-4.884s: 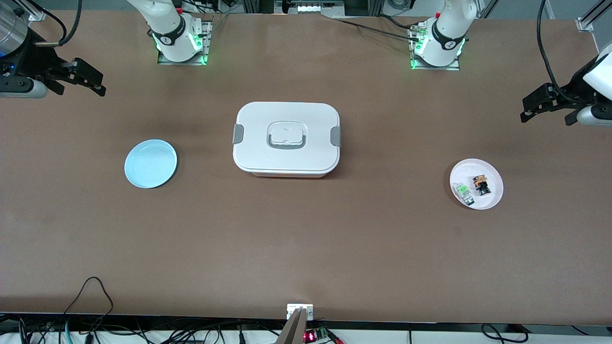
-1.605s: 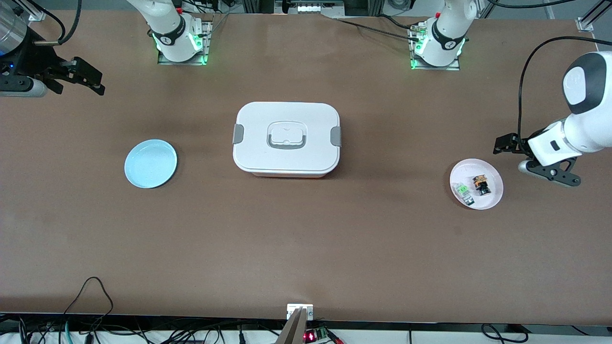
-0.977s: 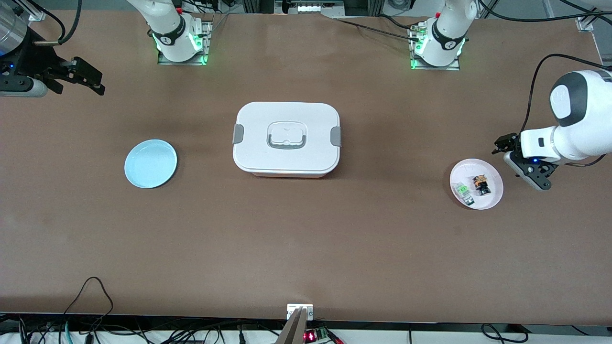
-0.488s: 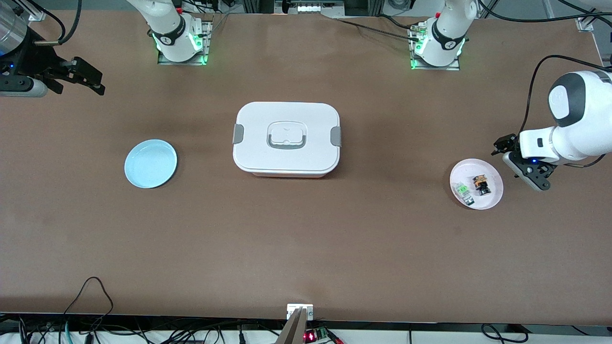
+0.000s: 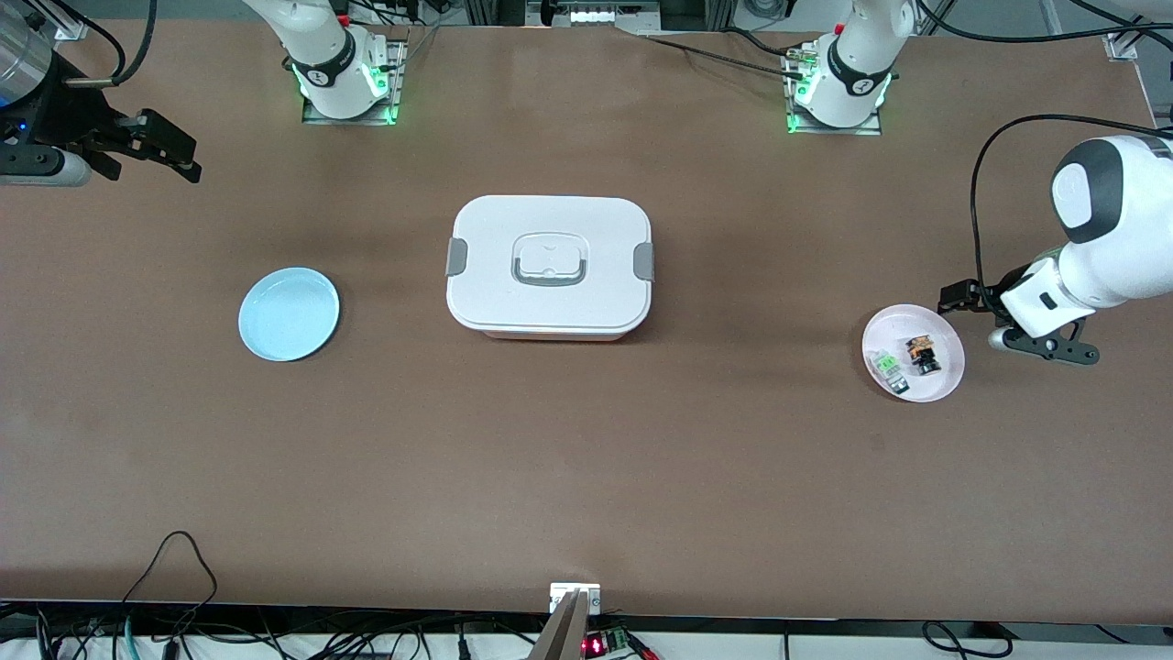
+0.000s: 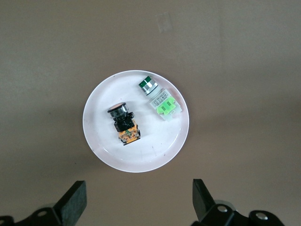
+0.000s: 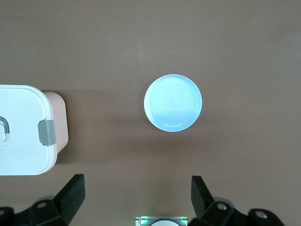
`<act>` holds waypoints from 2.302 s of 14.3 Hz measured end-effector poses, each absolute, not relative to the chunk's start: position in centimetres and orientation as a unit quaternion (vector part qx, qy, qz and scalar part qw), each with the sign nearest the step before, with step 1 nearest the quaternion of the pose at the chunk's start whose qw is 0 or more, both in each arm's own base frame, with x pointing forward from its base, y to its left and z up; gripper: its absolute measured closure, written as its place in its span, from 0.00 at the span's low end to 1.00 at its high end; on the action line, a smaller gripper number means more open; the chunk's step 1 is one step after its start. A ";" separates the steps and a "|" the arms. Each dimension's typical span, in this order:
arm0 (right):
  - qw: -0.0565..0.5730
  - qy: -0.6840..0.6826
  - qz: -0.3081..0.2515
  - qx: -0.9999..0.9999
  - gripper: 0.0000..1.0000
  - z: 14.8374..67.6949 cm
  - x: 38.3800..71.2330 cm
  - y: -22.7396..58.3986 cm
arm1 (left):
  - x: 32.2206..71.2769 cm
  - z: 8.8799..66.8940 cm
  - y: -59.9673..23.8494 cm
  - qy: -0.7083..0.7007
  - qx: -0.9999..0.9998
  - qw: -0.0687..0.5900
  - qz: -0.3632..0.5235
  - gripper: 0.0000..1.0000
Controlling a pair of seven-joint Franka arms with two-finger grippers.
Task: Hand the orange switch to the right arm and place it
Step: 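Lower the left gripper and grasp the black-orange switch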
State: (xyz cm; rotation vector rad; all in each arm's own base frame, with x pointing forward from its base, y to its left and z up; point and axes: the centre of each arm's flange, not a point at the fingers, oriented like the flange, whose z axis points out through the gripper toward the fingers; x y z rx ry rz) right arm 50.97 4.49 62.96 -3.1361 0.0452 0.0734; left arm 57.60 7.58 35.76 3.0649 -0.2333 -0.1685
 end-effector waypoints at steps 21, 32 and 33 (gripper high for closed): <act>0.002 0.011 0.023 -1.000 0.00 63.0 50.9 4.9 | 58.6 24.0 10.8 -0.628 0.777 0.034 -0.006 0.00; -0.002 -0.013 0.012 -1.000 0.00 63.2 50.8 8.3 | 57.3 18.0 10.5 -0.633 0.774 0.025 0.006 0.00; -0.002 -0.015 0.012 -1.000 0.00 63.2 50.7 8.5 | 57.3 17.8 10.5 -0.633 0.774 0.024 0.006 0.00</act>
